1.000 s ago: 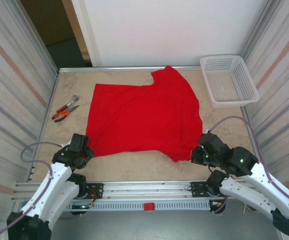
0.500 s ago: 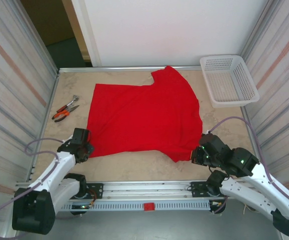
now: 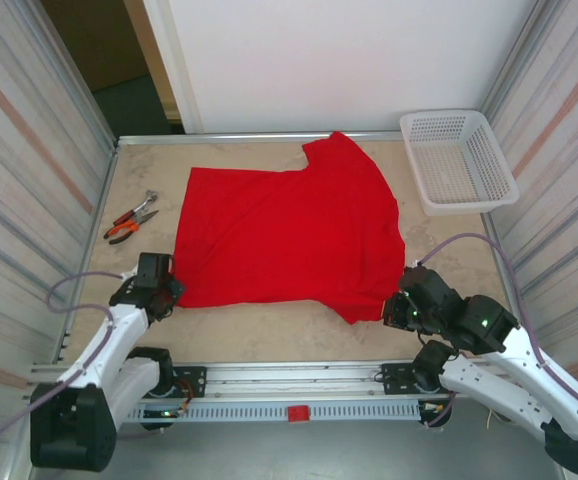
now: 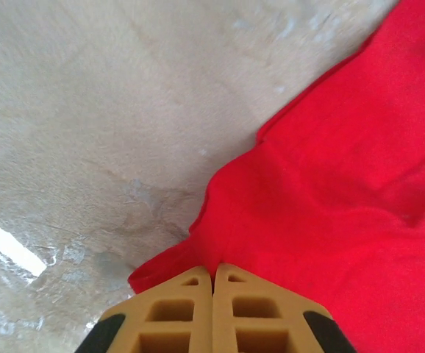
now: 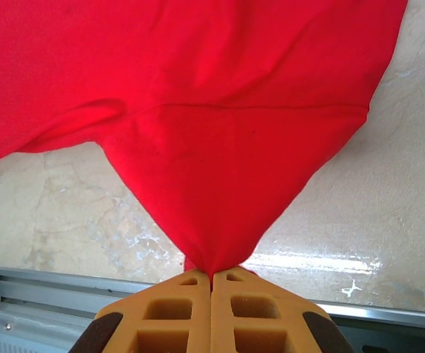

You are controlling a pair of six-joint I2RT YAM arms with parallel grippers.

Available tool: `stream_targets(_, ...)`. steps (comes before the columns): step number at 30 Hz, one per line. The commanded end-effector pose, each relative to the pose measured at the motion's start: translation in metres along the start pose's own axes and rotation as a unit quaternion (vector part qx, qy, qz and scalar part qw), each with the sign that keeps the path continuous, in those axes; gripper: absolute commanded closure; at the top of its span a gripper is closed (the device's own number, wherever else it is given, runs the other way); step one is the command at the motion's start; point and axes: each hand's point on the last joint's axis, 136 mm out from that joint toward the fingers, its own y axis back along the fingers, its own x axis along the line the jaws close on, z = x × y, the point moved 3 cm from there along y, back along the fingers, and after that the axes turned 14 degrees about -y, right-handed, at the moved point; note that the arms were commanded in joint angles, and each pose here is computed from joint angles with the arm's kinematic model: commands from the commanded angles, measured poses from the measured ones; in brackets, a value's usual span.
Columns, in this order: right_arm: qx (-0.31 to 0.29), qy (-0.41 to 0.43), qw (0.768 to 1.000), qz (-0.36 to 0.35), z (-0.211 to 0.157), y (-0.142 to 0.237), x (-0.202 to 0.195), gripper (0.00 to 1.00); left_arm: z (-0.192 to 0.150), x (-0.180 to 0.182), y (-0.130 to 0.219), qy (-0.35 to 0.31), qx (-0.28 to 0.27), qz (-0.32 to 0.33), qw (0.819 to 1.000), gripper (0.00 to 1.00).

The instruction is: Fold the inside-out t-shirt

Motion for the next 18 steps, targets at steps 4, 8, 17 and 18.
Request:
stream_targets(4, -0.046, 0.010, 0.999, 0.009, 0.022, 0.023, 0.010, 1.00, 0.041, -0.015, 0.057, -0.004, -0.071, -0.057, 0.996, 1.00)
stream_targets(8, -0.052, 0.014, 0.998, 0.013, 0.030, 0.031, 0.017, 1.00, 0.058, -0.024, 0.074, -0.022, -0.089, -0.070, 0.993, 1.00)
stream_targets(17, -0.057, -0.008, 0.998, 0.039, 0.034, 0.046, 0.019, 1.00, 0.057, -0.031, 0.085, -0.042, -0.080, -0.098, 0.991, 1.00)
stream_targets(18, -0.059, -0.010, 0.997, 0.044, 0.034, 0.050, 0.019, 1.00, 0.053, -0.029, 0.088, -0.037, -0.076, -0.102, 0.991, 1.00)
